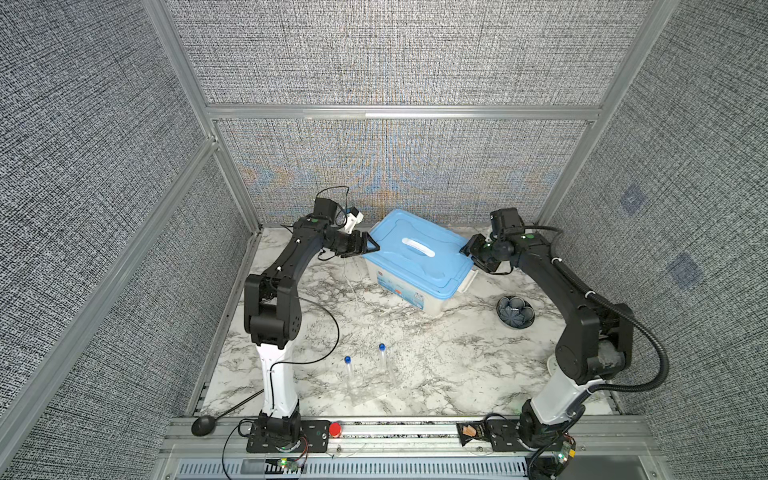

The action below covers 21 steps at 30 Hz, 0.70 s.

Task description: Organize the chemistry lab equipment

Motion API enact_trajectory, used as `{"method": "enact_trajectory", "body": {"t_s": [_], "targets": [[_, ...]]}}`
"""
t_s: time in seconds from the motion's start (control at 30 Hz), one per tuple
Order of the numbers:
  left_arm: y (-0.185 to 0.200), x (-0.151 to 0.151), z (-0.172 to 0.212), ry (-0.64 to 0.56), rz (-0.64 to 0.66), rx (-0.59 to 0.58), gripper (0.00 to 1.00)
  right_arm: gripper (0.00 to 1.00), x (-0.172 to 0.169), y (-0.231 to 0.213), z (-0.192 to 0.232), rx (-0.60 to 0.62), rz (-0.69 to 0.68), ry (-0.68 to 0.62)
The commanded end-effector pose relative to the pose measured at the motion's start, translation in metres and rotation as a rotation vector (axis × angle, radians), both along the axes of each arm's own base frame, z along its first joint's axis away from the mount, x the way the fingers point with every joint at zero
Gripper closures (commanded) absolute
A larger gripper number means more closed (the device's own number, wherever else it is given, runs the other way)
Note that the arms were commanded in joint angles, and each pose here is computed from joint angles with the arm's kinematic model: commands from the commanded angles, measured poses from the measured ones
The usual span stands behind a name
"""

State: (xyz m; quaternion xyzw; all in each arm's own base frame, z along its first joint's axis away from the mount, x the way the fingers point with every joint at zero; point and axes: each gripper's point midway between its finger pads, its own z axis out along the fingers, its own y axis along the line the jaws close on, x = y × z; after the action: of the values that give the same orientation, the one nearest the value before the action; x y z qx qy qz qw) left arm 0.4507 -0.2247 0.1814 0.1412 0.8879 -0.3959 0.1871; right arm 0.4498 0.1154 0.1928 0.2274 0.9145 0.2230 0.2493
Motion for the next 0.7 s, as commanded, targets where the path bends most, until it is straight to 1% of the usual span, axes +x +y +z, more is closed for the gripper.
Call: {"method": "enact_trajectory", "body": {"t_s": [0.0, 0.2, 0.37, 0.57, 0.67], "targets": [[-0.007, -0.018, 0.021, -0.029, -0.02, -0.088, 0.24, 0.44, 0.002, 0.015, 0.007, -0.008, 0.108, -0.042], [0.009, -0.054, 0.002, 0.019, 0.071, -0.065, 0.24, 0.44, 0.008, 0.032, 0.007, -0.042, 0.192, -0.063], [0.02, -0.077, -0.015, 0.071, 0.127, -0.035, 0.23, 0.44, 0.015, 0.049, 0.003, -0.076, 0.283, -0.08], [0.023, -0.098, -0.015, 0.121, 0.142, -0.057, 0.22, 0.44, 0.028, 0.061, -0.007, -0.077, 0.351, -0.079], [0.028, -0.104, -0.008, 0.106, 0.156, -0.048, 0.18, 0.45, 0.033, 0.066, -0.008, -0.081, 0.383, -0.081]]}}
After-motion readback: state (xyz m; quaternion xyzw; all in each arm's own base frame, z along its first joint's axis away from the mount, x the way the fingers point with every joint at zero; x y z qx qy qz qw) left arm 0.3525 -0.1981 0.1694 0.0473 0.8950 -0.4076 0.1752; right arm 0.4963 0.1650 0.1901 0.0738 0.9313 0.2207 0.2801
